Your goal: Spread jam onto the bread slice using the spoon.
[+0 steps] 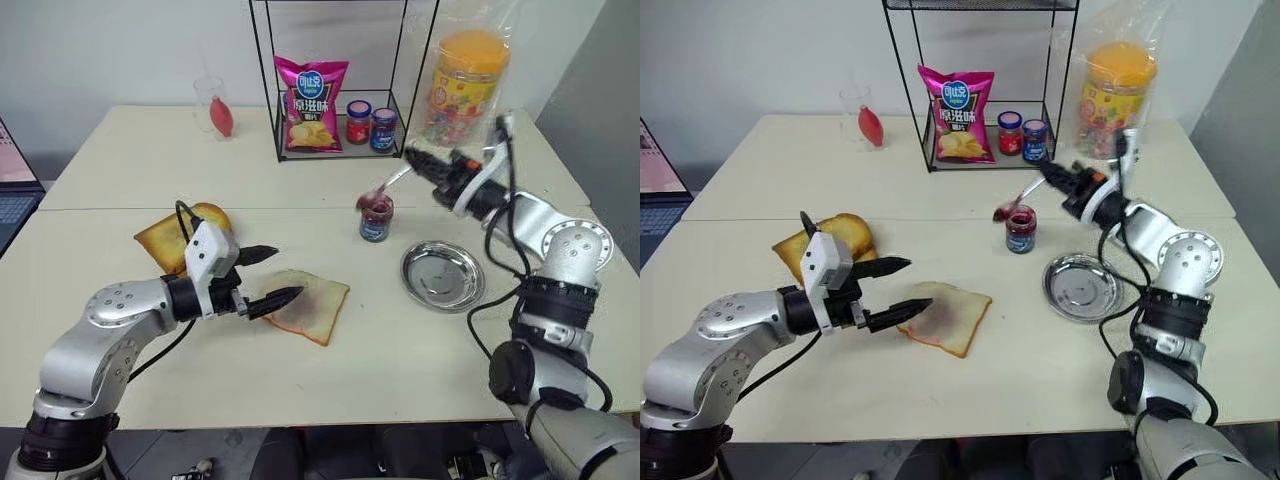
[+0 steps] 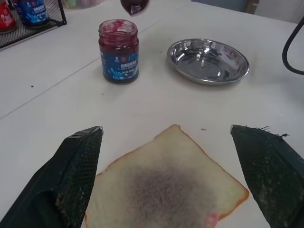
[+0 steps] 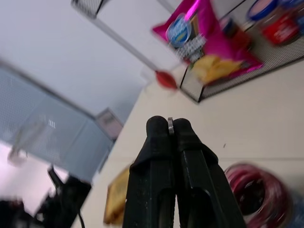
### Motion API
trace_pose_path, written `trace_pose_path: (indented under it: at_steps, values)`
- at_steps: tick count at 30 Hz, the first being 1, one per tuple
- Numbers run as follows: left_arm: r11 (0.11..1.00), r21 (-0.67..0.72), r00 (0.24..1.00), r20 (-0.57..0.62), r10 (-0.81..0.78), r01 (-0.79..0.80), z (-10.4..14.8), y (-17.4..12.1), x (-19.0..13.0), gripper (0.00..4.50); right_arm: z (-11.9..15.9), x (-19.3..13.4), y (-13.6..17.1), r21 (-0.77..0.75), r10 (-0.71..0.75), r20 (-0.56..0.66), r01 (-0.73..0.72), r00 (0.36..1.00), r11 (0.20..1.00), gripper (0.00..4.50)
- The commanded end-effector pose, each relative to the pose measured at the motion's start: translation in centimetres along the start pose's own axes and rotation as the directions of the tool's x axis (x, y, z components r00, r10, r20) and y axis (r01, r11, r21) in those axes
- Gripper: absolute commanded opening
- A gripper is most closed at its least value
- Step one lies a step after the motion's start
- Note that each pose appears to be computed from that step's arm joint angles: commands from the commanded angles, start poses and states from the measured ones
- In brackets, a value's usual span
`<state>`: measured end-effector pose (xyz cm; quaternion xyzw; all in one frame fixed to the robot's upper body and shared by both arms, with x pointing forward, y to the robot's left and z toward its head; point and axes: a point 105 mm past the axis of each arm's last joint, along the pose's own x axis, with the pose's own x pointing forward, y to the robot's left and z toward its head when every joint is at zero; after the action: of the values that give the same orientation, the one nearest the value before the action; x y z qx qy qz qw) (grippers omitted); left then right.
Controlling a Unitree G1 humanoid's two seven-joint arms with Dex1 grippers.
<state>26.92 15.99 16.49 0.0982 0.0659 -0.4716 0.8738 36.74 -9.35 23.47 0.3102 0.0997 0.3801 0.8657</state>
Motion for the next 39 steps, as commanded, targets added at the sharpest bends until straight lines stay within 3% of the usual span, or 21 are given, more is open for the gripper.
trace_pose_path:
  at_steps: [1, 6, 13, 24, 39]
  values:
    - [0.999, 0.028, 0.999, -0.023, -0.022, 0.023, 0.3, -1.0, -1.6, 4.5, -1.4, -0.1, 3.0, -0.079, 0.1, -0.037, -0.102, 0.994, 0.992, 0.04]
    - [0.998, 0.0, 0.989, -0.133, -0.064, 0.065, -1.9, -2.8, -3.6, 4.5, -5.4, 0.6, 4.2, -0.148, 0.131, -0.144, -0.152, 0.981, 0.977, 0.04]
    - [0.998, -0.042, 0.982, -0.18, -0.05, 0.043, -3.3, -3.5, -4.9, 4.5, -9.9, 2.8, 5.0, -0.287, 0.163, -0.224, -0.225, 0.961, 0.931, 0.04]
    - [0.998, -0.052, 0.979, -0.2, -0.038, 0.028, -3.9, -3.5, -5.4, 4.5, -11.2, 4.0, 6.8, -0.471, 0.229, -0.228, -0.313, 0.946, 0.825, 0.04]
    - [0.998, -0.047, 0.976, -0.209, -0.059, 0.05, -3.9, -3.5, -5.2, 4.5, -12.3, 3.6, 9.9, -0.717, 0.371, -0.316, -0.475, 0.873, 0.51, 0.04]
